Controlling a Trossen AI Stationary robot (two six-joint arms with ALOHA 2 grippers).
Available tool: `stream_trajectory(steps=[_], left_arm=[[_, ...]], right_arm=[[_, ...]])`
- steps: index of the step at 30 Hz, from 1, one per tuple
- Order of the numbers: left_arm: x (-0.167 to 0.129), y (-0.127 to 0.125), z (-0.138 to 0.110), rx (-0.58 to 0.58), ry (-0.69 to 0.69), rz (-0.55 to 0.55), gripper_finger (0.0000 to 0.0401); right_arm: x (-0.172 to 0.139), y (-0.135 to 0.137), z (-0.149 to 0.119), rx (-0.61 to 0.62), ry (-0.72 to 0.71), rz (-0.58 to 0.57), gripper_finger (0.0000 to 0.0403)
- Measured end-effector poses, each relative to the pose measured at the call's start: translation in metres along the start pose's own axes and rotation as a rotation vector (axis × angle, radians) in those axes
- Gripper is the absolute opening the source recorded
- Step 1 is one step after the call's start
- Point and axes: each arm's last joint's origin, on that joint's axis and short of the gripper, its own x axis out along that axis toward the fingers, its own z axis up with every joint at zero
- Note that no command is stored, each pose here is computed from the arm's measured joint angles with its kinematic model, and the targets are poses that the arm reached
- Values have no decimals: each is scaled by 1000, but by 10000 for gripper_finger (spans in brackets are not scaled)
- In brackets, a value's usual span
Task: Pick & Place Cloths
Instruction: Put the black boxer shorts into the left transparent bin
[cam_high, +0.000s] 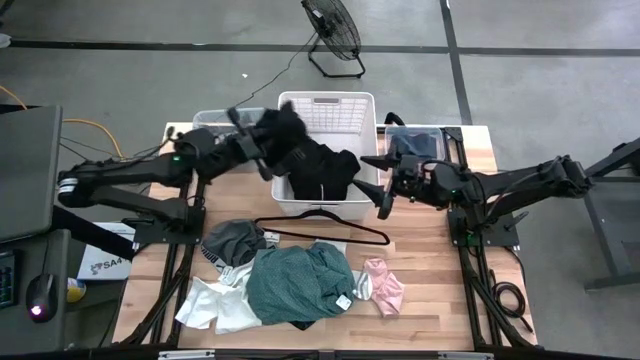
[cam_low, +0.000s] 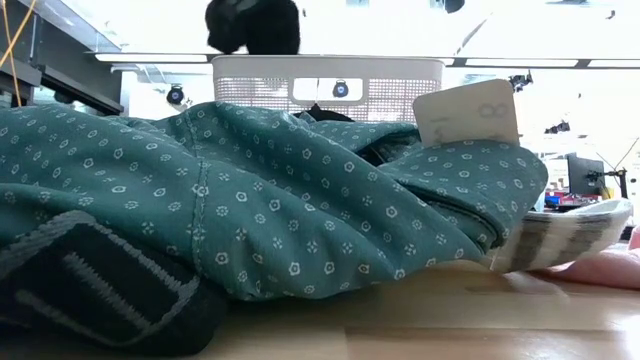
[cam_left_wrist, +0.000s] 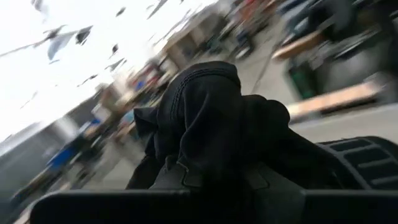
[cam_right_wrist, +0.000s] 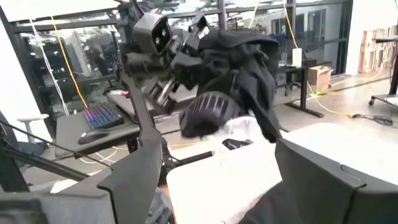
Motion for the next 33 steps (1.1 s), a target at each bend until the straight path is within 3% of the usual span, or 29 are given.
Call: stream_trajectory(steps=[4, 11, 18, 33], left_arm=[[-17, 14, -7, -28, 165, 155, 25], [-27, 19, -19, -55, 350, 329, 25], [-15, 33, -34, 8, 451, 445, 25], [19, 65, -112, -29, 707, 610, 25]], right_arm=[[0, 0, -1, 19, 4, -2, 307], [0, 0, -1, 20, 5, -2, 307], [0, 0, -1, 24, 11, 3, 307], [0, 0, -3, 30, 32, 1, 307]])
